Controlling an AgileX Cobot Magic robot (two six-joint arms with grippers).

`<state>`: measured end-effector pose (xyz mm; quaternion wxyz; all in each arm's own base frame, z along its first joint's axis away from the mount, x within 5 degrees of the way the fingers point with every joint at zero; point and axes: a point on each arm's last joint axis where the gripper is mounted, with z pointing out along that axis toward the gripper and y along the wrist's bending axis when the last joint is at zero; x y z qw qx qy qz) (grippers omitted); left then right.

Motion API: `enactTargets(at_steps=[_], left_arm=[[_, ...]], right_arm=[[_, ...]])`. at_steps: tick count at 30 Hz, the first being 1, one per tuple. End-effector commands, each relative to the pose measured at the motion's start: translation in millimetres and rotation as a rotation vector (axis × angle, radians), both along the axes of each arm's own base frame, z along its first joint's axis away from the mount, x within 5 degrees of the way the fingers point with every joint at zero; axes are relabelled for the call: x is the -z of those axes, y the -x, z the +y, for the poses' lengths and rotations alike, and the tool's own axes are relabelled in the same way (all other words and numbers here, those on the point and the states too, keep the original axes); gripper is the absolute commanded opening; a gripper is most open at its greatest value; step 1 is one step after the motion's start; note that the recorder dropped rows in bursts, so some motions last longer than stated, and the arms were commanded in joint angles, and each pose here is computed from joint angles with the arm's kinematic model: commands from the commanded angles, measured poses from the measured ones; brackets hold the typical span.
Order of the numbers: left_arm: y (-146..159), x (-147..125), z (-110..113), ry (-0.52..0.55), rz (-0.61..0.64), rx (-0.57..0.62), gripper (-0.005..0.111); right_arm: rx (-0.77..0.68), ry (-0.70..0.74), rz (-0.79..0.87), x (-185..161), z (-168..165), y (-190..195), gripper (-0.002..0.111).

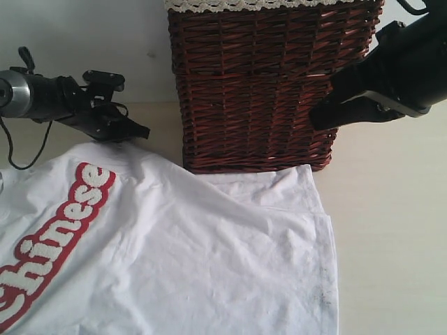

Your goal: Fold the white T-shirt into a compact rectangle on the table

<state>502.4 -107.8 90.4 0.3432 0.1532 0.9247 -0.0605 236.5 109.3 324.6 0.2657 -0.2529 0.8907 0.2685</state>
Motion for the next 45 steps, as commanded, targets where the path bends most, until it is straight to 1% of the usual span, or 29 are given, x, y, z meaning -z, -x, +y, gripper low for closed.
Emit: enactTargets(at_steps=[1, 3, 5, 9, 11, 13, 15, 17, 21, 23, 25, 27, 29, 32, 35, 39, 43, 45], left_arm=[[-5, -14, 0, -0.003, -0.08, -0.014, 0.006], [-6, -24, 0, 0.004, -0.111, -0.021, 0.016], [-7, -41, 0, 0.012, -0.151, -0.026, 0.032], [-6, -61, -1, 0.02, -0.184, -0.022, 0.045], [-3, -66, -6, 0.01, -0.182, 0.004, 0.051], [0, -65, -10, -0.017, -0.158, 0.041, 0.055], [3, -60, -10, 0.001, -0.098, 0.026, 0.054], [4, -56, -1, -0.01, -0.045, -0.011, 0.054], [6, -51, 35, -0.142, 0.047, -0.086, 0.054], [9, -47, 53, -0.16, 0.117, -0.161, 0.054], [14, -42, 64, -0.155, 0.198, -0.194, 0.055], [18, -35, 64, -0.154, 0.261, -0.17, 0.057], [20, -28, 61, -0.13, 0.303, -0.152, 0.057], [23, -17, 49, -0.06, 0.351, -0.119, 0.057], [26, -8, 39, -0.038, 0.377, -0.065, 0.057], [27, -7, 35, -0.033, 0.386, -0.071, 0.057], [26, -17, 35, -0.021, 0.369, -0.086, 0.057], [28, -18, 35, -0.028, 0.385, -0.087, 0.057]], right_arm=[[-0.003, -0.01, -0.019, -3, 1, 1, 0.0], [-0.004, -0.011, -0.017, -3, 1, 1, 0.0], [-0.005, -0.013, -0.015, -3, 1, 1, 0.0], [-0.005, -0.022, -0.011, -4, 1, 2, 0.0], [-0.008, -0.024, -0.007, -4, 2, 2, 0.0], [-0.008, -0.023, -0.006, -4, 2, 2, 0.0], [-0.009, -0.023, -0.005, -4, 2, 2, 0.0], [-0.011, -0.023, -0.005, -4, 2, 2, 0.0], [-0.012, -0.022, -0.004, -4, 2, 3, 0.0], [-0.012, -0.024, -0.004, -4, 2, 3, 0.0], [-0.011, -0.026, -0.003, -4, 2, 3, 0.0], [-0.011, -0.026, -0.003, -4, 2, 3, 0.0], [-0.011, -0.026, -0.003, -4, 2, 3, 0.0], [-0.014, -0.023, -0.006, -4, 2, 3, 0.0], [-0.016, -0.022, -0.005, -4, 2, 3, 0.0], [-0.015, -0.024, -0.005, -4, 2, 3, 0.0], [-0.015, -0.024, -0.005, -4, 2, 3, 0.0], [-0.015, -0.024, -0.005, -4, 2, 3, 0.0]])
